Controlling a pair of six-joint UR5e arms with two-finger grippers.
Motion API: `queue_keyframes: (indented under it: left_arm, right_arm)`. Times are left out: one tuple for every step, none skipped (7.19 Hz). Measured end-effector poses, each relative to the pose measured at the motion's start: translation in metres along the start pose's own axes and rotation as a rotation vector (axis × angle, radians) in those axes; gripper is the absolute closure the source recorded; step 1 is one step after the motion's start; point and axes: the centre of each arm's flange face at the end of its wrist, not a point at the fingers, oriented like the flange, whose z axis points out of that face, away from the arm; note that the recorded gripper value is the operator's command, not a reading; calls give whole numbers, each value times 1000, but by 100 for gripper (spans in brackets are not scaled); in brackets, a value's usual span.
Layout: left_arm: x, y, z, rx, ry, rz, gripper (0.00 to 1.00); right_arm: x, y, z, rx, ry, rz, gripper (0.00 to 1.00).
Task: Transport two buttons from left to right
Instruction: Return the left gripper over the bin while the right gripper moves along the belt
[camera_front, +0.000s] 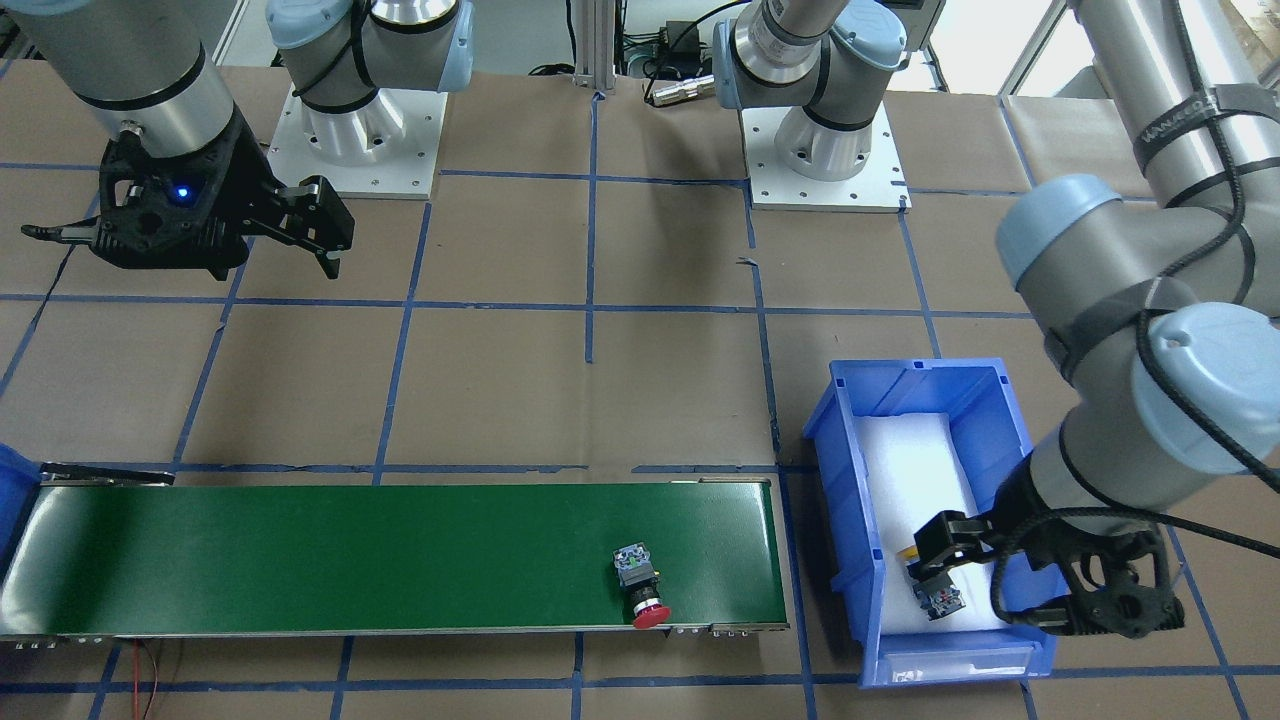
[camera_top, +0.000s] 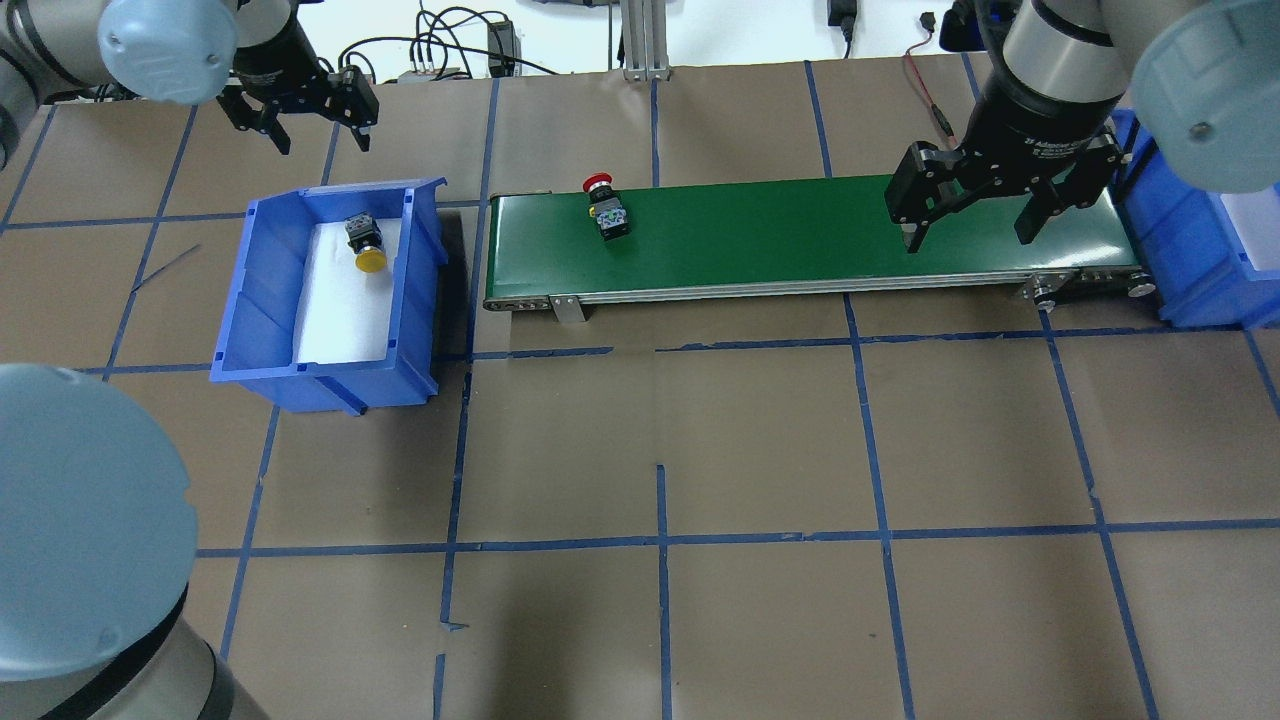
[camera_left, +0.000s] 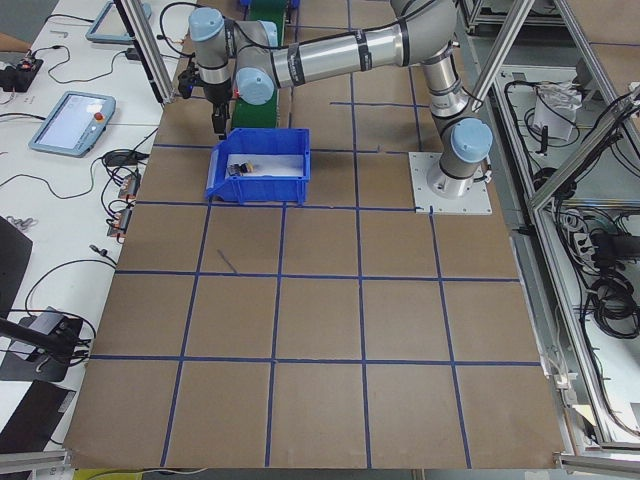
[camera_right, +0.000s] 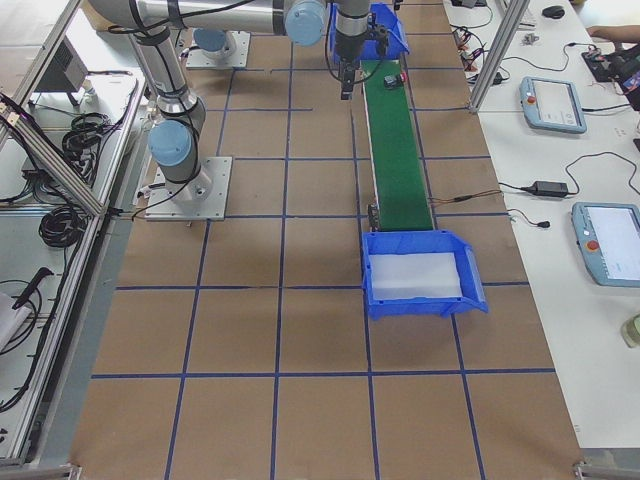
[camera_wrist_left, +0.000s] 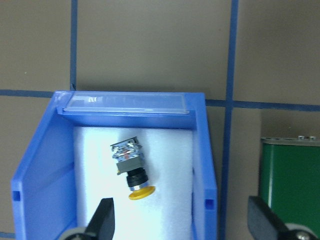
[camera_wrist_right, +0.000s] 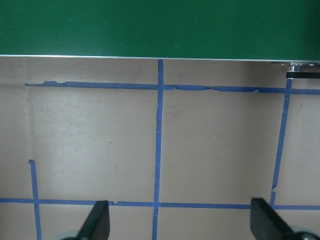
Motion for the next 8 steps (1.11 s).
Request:
queue_keyframes:
  left_arm:
    - [-16, -3, 12, -6, 8, -15, 22]
    - [-22, -8, 27, -10, 13, -27, 25]
    - [-24, -14, 44, -16, 15, -34, 25]
    - [-23, -18, 61, -25, 17, -42, 25]
    - [-21, -21, 76, -38, 20, -55, 25]
    - [-18, -22, 86, -50, 22, -70, 25]
    - [-15, -23, 92, -57, 24, -80, 25]
    - [-14, -23, 95, -62, 29, -84, 25]
  right_arm:
    - [-1, -5, 5, 0, -1, 4, 0]
    - [-1, -14, 12, 1, -1, 6, 0]
    - [-2, -19, 16, -1, -1, 4, 0]
    - [-4, -21, 19, 0, -1, -2, 0]
    - [-9, -21, 20, 0, 0, -16, 0]
    - [-18, -22, 21, 4, 2, -35, 0]
    - [-27, -26, 24, 15, 4, -53, 0]
    - [-33, -31, 28, 24, 4, -64, 0]
